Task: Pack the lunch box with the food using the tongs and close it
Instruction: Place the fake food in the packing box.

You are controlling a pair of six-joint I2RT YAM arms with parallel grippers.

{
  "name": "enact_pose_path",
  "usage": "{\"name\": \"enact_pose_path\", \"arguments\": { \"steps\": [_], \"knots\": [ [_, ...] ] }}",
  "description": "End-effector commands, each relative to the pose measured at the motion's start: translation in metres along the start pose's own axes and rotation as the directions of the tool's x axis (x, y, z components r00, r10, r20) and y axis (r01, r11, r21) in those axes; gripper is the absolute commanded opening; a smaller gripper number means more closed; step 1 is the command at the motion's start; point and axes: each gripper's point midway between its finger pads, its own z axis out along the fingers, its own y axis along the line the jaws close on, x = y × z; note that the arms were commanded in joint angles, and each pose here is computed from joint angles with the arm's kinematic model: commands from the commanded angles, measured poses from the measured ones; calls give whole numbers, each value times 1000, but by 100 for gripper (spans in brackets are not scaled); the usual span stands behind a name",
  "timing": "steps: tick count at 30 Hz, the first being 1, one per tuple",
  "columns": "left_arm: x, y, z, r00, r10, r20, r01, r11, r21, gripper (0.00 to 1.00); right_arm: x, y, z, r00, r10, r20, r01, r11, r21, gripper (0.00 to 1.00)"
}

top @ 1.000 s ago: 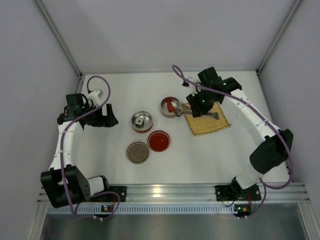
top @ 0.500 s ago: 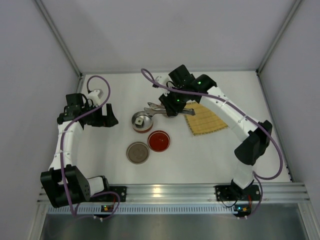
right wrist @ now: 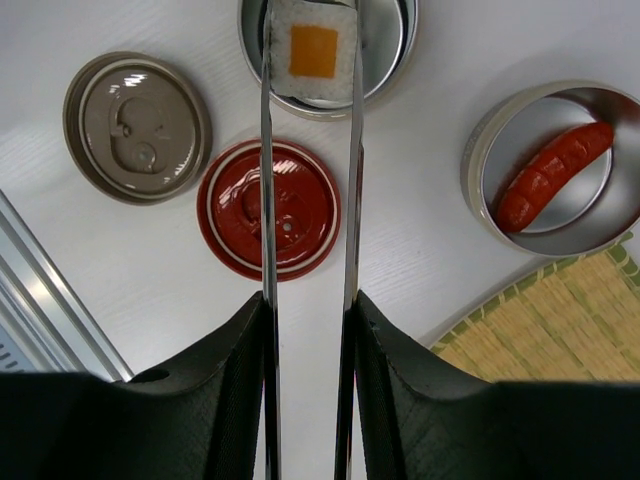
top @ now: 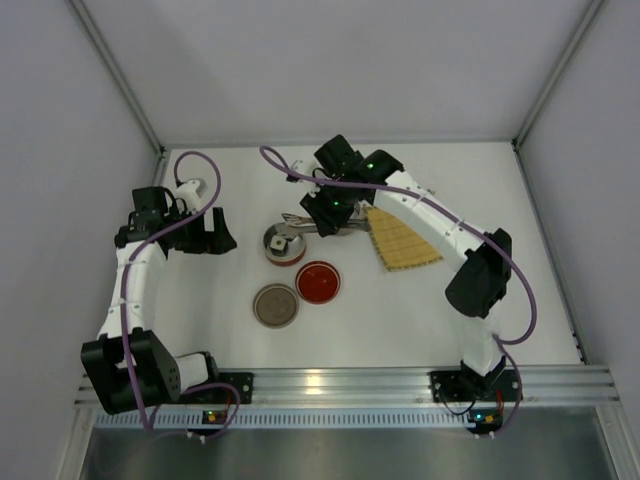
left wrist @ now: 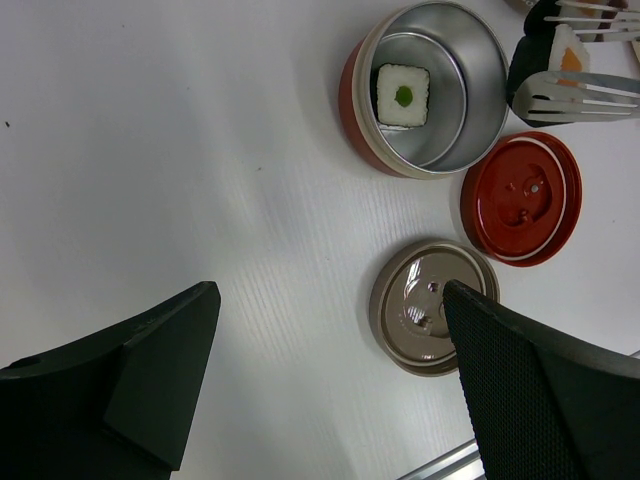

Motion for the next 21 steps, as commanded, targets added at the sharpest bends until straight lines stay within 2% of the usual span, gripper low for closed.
{"name": "enact_pose_path", "arguments": {
  "steps": [1, 21],
  "knots": [
    [-8, -1, -2, 1000, 13, 26, -13, 1000, 11, 98, -28, 14, -6, 995, -57, 82, 59, 998, -27, 18],
    [1, -2, -3, 1000, 9, 15, -9, 1000, 16, 98, -25, 7, 16, 979, -198, 42, 200, 978, -52, 21]
  ]
}}
